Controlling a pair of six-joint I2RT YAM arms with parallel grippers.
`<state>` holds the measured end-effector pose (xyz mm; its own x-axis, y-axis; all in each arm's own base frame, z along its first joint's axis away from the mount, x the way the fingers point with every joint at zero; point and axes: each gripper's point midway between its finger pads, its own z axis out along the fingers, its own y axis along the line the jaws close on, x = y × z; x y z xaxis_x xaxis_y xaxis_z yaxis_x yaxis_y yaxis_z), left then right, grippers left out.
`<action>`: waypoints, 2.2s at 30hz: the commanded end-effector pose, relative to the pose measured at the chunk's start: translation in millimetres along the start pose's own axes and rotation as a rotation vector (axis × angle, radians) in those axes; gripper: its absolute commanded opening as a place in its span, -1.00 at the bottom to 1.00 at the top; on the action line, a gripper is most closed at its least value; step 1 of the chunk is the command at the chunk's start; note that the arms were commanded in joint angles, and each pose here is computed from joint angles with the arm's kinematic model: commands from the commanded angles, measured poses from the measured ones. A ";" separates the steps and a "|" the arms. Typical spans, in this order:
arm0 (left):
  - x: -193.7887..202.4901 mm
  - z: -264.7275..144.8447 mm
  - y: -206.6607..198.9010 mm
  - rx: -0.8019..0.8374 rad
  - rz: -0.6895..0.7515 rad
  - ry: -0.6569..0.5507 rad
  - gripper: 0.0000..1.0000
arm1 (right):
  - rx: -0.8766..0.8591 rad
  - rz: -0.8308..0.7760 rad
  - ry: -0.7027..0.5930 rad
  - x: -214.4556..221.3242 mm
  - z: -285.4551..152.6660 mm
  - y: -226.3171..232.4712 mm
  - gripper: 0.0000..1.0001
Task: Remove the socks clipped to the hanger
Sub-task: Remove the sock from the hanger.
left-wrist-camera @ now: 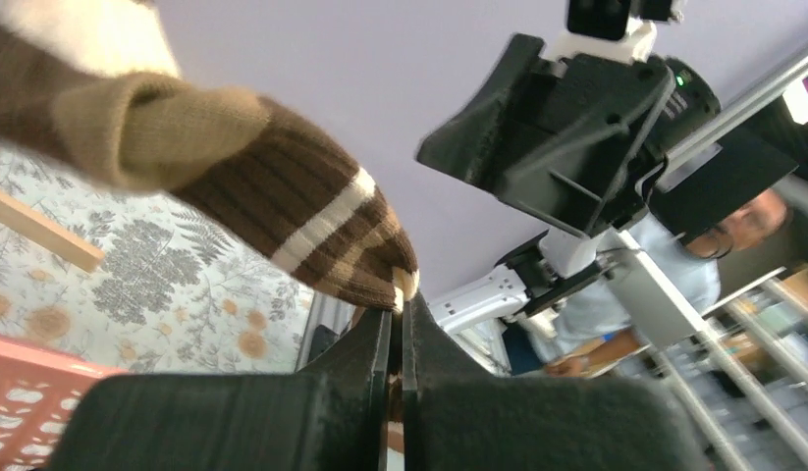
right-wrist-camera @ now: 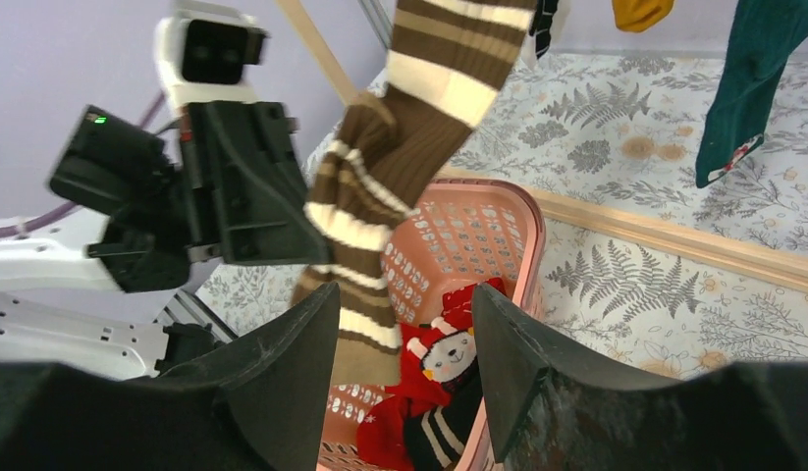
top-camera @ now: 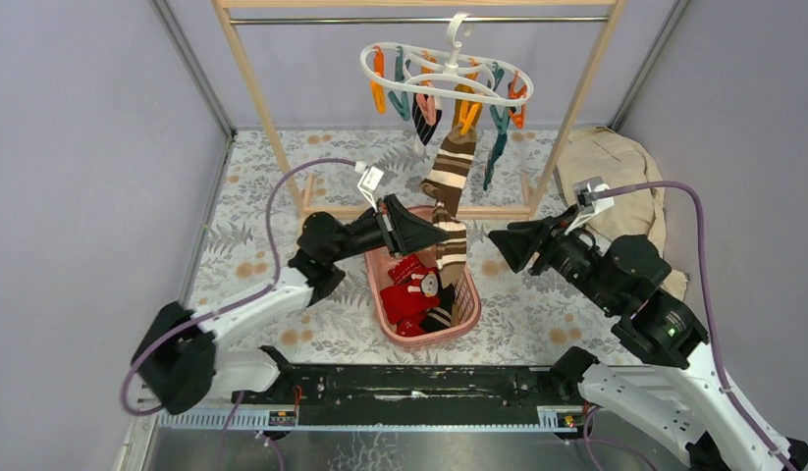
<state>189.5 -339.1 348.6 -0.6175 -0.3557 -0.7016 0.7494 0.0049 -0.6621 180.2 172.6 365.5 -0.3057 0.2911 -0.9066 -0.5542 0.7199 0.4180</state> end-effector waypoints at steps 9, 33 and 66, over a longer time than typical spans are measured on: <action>-19.1 -11.2 -8.8 0.355 -0.288 -0.011 -1.00 | -0.066 -0.023 0.084 12.4 37.9 13.7 0.21; 22.9 1.6 40.8 -0.229 -0.012 0.117 -0.93 | 0.257 -0.011 0.045 -19.5 62.8 -28.8 0.38; 31.4 1.5 49.7 -0.901 0.584 0.153 -1.00 | 0.156 -0.036 0.325 15.3 130.4 -3.2 0.37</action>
<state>204.6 -354.5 261.3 -0.3607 0.1075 -0.9265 0.5359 0.8369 -0.1115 278.8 239.6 332.3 -0.5615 0.0332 -0.8268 -0.3900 0.8706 0.2998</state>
